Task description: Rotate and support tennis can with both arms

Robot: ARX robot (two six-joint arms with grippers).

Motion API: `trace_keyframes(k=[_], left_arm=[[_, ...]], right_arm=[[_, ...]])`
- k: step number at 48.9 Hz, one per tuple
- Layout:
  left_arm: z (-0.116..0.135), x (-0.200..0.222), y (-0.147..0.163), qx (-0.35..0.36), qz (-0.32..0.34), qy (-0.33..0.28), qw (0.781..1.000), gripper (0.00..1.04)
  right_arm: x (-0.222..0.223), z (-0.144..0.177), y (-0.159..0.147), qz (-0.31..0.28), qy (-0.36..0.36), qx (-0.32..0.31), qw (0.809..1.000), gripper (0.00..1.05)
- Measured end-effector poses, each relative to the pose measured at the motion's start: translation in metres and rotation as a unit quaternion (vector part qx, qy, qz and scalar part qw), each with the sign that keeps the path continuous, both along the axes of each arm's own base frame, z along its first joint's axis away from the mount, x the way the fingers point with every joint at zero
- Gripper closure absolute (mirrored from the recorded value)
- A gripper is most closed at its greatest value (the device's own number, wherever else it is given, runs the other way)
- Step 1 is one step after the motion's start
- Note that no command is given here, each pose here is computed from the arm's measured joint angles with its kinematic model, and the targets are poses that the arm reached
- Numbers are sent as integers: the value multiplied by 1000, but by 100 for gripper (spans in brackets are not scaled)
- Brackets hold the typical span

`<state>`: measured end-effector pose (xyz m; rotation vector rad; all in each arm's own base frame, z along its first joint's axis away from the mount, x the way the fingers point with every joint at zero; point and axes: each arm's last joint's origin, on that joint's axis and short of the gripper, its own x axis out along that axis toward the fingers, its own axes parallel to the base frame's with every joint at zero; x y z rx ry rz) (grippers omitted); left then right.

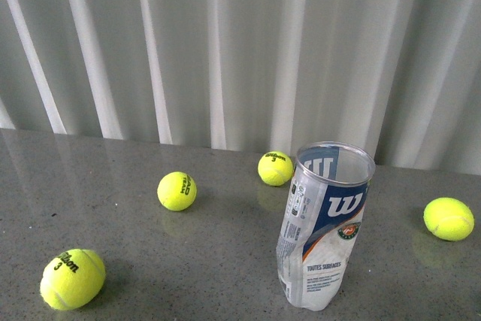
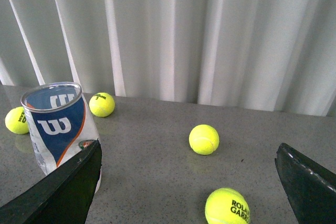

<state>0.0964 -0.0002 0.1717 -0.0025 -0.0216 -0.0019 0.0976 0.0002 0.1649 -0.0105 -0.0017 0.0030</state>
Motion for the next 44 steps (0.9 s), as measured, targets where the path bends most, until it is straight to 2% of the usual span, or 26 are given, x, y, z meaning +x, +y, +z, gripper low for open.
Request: trace_keyframes(k=[8,22,25,44], left_arm=[[0,0,0,0,0,0,1000,49],[0,0,0,0,0,0,1000,5],[0,0,0,0,0,0,1000,7],[0,0,0,0,0,0,1000,7]], right_arm=[[0,0,0,0,0,0,1000,7],[0,0,0,0,0,0,1000,7],[0,0,0,0,0,0,1000,7],[0,0,0,0,0,0,1000,7]])
